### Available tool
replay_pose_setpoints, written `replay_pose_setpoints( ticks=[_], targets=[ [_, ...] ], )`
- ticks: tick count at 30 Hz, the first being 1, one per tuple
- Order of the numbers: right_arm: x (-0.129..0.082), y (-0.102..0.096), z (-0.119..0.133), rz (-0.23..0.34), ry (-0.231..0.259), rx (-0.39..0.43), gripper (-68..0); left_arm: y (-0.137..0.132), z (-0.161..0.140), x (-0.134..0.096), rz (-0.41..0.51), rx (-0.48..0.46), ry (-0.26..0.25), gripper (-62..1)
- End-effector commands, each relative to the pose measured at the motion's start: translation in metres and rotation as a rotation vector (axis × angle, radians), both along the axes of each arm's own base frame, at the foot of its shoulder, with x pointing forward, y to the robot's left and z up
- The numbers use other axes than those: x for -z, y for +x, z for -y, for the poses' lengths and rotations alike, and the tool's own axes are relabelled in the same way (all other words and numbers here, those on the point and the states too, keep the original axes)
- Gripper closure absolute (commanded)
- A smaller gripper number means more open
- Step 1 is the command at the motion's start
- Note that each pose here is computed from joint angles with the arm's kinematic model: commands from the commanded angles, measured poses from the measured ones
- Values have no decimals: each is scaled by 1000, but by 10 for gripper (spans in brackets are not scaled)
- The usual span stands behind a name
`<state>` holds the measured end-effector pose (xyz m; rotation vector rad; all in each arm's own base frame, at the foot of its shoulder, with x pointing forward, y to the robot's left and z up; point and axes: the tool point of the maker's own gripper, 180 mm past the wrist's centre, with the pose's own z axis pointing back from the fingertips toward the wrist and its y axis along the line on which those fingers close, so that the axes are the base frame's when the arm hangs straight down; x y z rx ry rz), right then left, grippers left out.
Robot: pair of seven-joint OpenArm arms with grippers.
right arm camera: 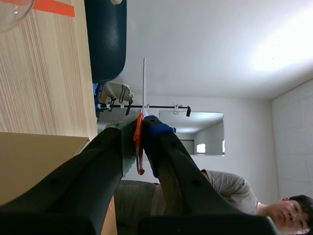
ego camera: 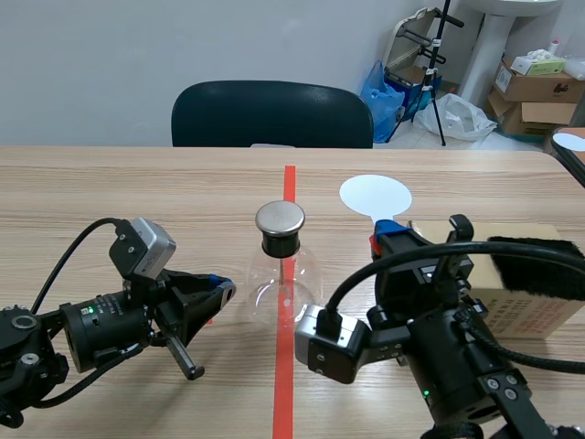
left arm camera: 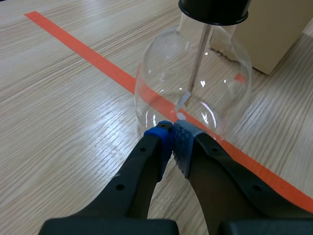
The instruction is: Do the electroscope experiment
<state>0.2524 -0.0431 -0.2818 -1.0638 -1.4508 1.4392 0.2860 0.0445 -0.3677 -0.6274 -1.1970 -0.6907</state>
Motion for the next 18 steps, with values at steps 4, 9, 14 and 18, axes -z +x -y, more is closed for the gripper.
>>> replay_pose_setpoints(
  ticks=[4,9,14,18],
  targets=[
    [-7,5,2,30,2,-1,-9,3,7,-11,22,3,-41,-32],
    [-7,5,2,30,2,2,-9,3,7,-11,22,3,-41,-32],
    [-8,5,3,33,5,7,-9,2,7,-11,21,4,-41,-32],
    [-8,5,4,33,5,9,-9,2,7,-11,21,4,-41,-32]
  ],
)
